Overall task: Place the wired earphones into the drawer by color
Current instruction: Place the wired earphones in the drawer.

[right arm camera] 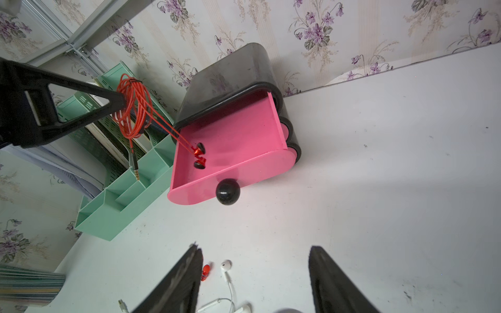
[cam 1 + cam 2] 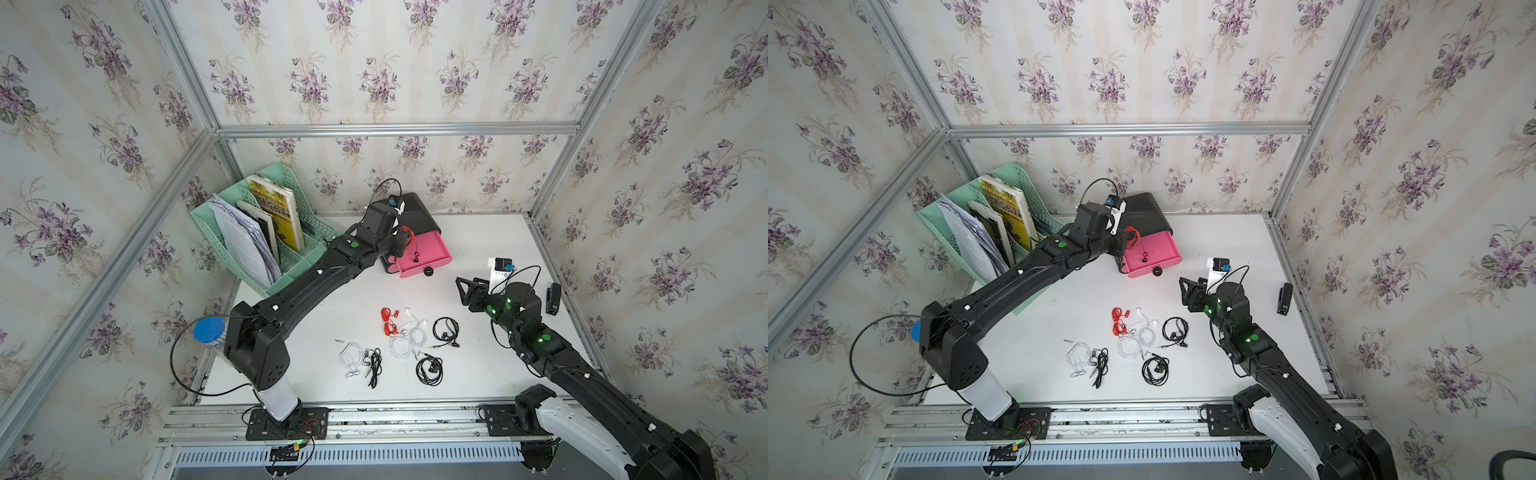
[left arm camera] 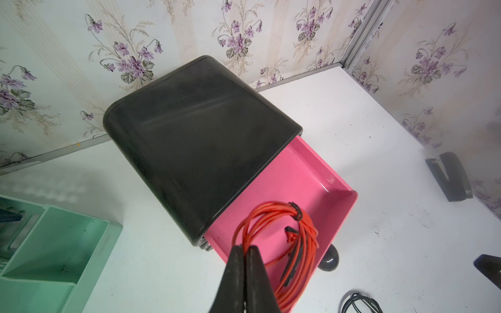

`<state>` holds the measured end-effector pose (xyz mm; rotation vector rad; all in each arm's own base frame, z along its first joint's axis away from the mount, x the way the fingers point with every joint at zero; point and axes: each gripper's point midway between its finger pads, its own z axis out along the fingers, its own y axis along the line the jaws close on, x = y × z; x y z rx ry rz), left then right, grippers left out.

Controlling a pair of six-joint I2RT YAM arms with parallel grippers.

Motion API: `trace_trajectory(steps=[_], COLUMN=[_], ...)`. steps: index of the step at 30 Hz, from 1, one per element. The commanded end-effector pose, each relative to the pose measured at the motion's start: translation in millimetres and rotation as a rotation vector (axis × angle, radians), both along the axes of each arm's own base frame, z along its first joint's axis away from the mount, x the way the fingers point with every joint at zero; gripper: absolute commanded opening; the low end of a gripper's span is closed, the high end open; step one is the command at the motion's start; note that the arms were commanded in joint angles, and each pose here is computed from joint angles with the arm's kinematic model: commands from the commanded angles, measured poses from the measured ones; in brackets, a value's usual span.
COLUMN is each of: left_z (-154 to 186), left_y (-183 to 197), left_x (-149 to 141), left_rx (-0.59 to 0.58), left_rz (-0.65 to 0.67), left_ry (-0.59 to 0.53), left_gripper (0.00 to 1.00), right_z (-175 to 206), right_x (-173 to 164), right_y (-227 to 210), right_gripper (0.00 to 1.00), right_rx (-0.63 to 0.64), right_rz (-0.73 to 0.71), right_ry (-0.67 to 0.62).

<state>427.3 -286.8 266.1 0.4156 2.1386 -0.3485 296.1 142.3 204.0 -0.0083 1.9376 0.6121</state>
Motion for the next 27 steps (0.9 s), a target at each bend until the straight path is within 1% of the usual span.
trace_trajectory(steps=[1,9,14,15,16,18,19,20,21,22,24,26,27], left_z=[-2.4,-32.5,-42.8,-45.2,-46.6,-46.6,-45.9,-45.0,-43.4,-41.3,-36.6,-28.2,-23.0], left_y=[-14.5,-33.1,-37.1,-36.8,-37.2,-35.9,-35.2,-34.4,-33.5,-32.7,-29.3,-25.9,-23.6], left_x=[5.8,18.1,22.6,23.1,23.0,23.7,23.4,23.4,23.4,23.2,22.1,19.1,16.3], left_rx=[-0.011,0.021,0.034,0.038,0.04,0.041,0.041,0.041,0.042,0.043,0.048,0.044,0.037], left_rz=[-0.035,-0.057,-0.058,-0.055,-0.054,-0.044,-0.041,-0.037,-0.034,-0.034,-0.025,-0.017,-0.012], left_ry=[-0.007,0.047,0.064,0.069,0.073,0.074,0.073,0.072,0.07,0.068,0.066,0.058,0.052], left_gripper=[0.0,0.0,0.0,0.03,0.07,0.21,0.28,0.38,0.45,0.49,0.62,0.71,0.76], right_z=[-1.7,-3.5,-1.1,-1.1,-1.6,-0.1,0.7,2.2,2.6,2.6,4.8,6.7,7.5], right_x=[-1.4,-5.4,-6.6,-6.9,-7.1,-7.3,-7.3,-7.6,-7.7,-8.2,-9.6,-11.5,-12.6], right_y=[-4.3,-7.5,-8.9,-8.7,-8.4,-8.2,-7.8,-7.1,-6.5,-5.7,-2.2,2.2,4.5], right_gripper=[0.67,0.67,0.67,0.67,0.67,0.67,0.67,0.67,0.67,0.67,0.67,0.67,0.67], right_rx=[-0.016,-0.019,-0.017,-0.017,-0.018,-0.016,-0.014,-0.012,-0.012,-0.011,-0.006,0.001,0.005], right_rz=[-0.015,-0.02,-0.024,-0.023,-0.021,-0.02,-0.018,-0.013,-0.009,-0.004,0.018,0.045,0.06], right_ry=[-0.005,-0.008,-0.017,-0.016,-0.014,-0.017,-0.02,-0.025,-0.026,-0.026,-0.028,-0.029,-0.028])
